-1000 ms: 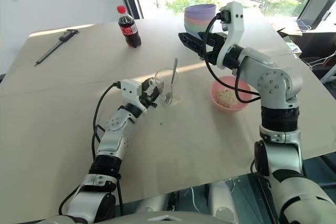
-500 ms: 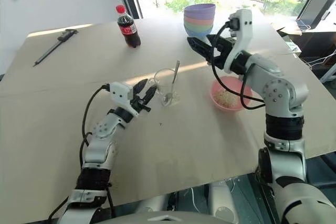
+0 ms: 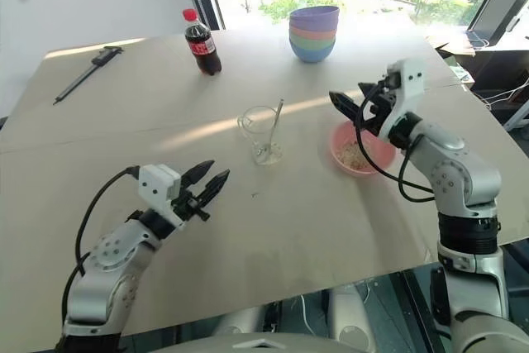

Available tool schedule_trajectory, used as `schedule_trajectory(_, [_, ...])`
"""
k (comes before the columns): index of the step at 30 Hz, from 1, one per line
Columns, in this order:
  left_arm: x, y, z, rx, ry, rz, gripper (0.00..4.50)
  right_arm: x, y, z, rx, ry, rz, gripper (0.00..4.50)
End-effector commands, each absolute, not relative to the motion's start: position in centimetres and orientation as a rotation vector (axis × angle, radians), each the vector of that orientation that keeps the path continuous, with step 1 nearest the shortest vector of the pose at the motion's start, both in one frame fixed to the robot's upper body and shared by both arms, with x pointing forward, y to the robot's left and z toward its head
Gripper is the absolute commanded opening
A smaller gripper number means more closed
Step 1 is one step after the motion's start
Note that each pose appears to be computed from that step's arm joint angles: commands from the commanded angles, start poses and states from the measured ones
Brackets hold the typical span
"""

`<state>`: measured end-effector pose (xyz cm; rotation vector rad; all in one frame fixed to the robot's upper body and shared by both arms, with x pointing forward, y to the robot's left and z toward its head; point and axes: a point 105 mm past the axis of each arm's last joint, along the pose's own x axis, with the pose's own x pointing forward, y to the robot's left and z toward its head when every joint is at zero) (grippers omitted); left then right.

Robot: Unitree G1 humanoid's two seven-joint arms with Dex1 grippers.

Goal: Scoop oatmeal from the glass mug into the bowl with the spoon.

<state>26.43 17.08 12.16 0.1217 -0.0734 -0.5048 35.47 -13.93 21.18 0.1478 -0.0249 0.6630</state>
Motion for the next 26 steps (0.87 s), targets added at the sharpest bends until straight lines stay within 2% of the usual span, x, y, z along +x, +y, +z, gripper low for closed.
schedule_trajectory(1, [25.3,17.5,14.1,0.101,-0.135,-0.469,2.0,33.8,-14.8,23.0,0.089,-0.138,0.679,4.16])
schedule_trajectory(2, [24.9,17.6,14.0,0.09,-0.132,-0.458,2.28,33.0,-14.9,23.0,0.081,-0.162,0.7,4.43])
schedule_trajectory(5, [23.1,17.5,13.9,0.051,-0.112,-0.439,3.13,30.0,-14.4,22.0,-0.059,-0.209,0.808,4.5])
schedule_trajectory(7, [22.0,17.1,13.7,0.048,-0.088,-0.45,4.06,27.9,-13.6,20.3,-0.168,-0.194,0.902,4.5])
schedule_trajectory(8, [21.5,16.8,13.4,0.038,-0.067,-0.452,4.45,27.0,-13.2,19.2,-0.144,-0.16,0.928,4.5])
schedule_trajectory(13, [19.5,17.1,10.5,0.09,0.073,-0.418,4.45,22.9,-12.5,13.7,-0.063,0.04,1.04,4.5])
schedule_trajectory(17, [18.2,17.8,8.1,0.099,0.15,-0.375,4.45,21.8,-14.4,9.9,-0.059,0.155,1.007,4.5])
schedule_trajectory(21, [17.8,17.6,7.5,0.107,0.152,-0.375,4.45,22.3,-15.3,8.8,-0.103,0.125,0.969,4.5])
schedule_trajectory(26, [17.9,17.6,7.4,0.126,0.142,-0.364,4.45,23.7,-15.3,9.4,-0.096,0.09,0.948,4.5])
